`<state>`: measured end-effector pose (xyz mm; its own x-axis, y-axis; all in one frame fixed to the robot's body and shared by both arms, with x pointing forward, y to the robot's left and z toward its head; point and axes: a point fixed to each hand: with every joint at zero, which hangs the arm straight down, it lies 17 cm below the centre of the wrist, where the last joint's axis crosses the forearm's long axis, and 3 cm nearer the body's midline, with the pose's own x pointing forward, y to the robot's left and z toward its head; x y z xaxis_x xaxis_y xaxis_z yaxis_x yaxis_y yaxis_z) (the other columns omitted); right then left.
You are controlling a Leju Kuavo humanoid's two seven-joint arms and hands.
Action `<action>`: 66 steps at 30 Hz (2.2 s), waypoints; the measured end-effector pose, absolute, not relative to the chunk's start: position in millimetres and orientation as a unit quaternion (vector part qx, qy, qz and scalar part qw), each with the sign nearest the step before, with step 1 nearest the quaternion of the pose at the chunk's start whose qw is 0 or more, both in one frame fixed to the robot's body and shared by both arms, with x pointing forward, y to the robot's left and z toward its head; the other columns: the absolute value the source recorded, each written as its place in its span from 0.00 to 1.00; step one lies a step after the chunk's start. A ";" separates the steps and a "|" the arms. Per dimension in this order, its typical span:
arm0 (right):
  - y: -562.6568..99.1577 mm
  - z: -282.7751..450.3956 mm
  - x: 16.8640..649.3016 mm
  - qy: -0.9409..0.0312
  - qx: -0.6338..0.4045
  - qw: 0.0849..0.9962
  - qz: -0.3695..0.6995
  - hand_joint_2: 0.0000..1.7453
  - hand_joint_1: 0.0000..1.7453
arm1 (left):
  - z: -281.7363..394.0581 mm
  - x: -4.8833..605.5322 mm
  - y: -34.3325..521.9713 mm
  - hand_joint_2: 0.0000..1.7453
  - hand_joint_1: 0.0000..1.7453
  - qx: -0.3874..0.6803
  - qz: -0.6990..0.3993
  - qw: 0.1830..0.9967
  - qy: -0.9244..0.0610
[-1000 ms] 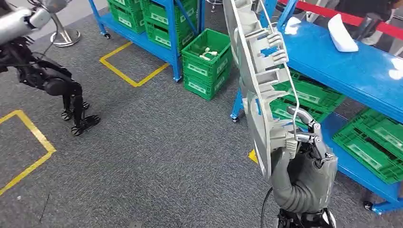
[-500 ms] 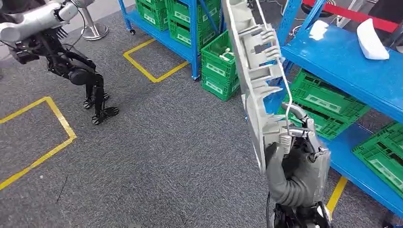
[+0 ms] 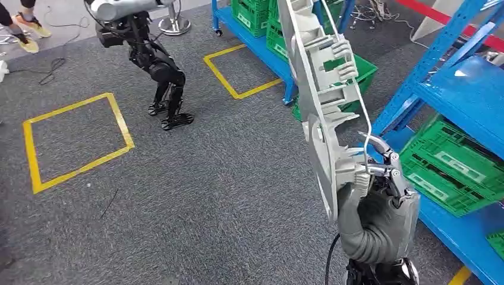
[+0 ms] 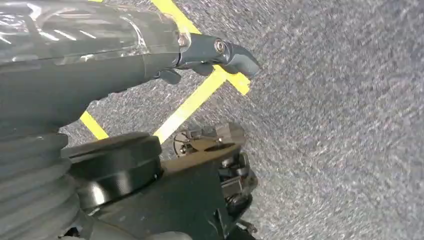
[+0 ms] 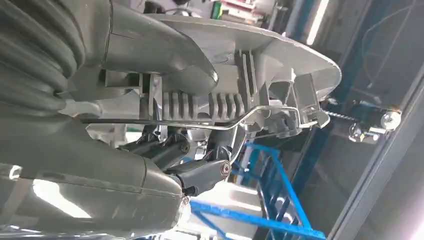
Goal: Take the parts from the cabinet and place them on the table.
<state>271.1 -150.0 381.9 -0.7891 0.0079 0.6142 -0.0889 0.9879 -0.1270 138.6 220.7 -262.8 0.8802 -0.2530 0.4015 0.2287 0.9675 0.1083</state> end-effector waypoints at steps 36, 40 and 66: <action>-149.8 381.9 271.4 -0.943 0.021 0.324 0.075 1.00 1.00 | -262.6 138.7 219.1 1.00 0.00 0.028 -0.124 0.969 -0.211; -149.8 381.8 271.2 -0.943 0.022 0.324 0.075 1.00 1.00 | -262.8 138.5 220.7 1.00 0.00 0.029 -0.124 0.969 -0.211; -149.2 379.8 271.5 -0.942 0.022 0.327 0.076 1.00 1.00 | -263.2 138.5 224.7 1.00 0.00 0.032 -0.125 0.969 -0.211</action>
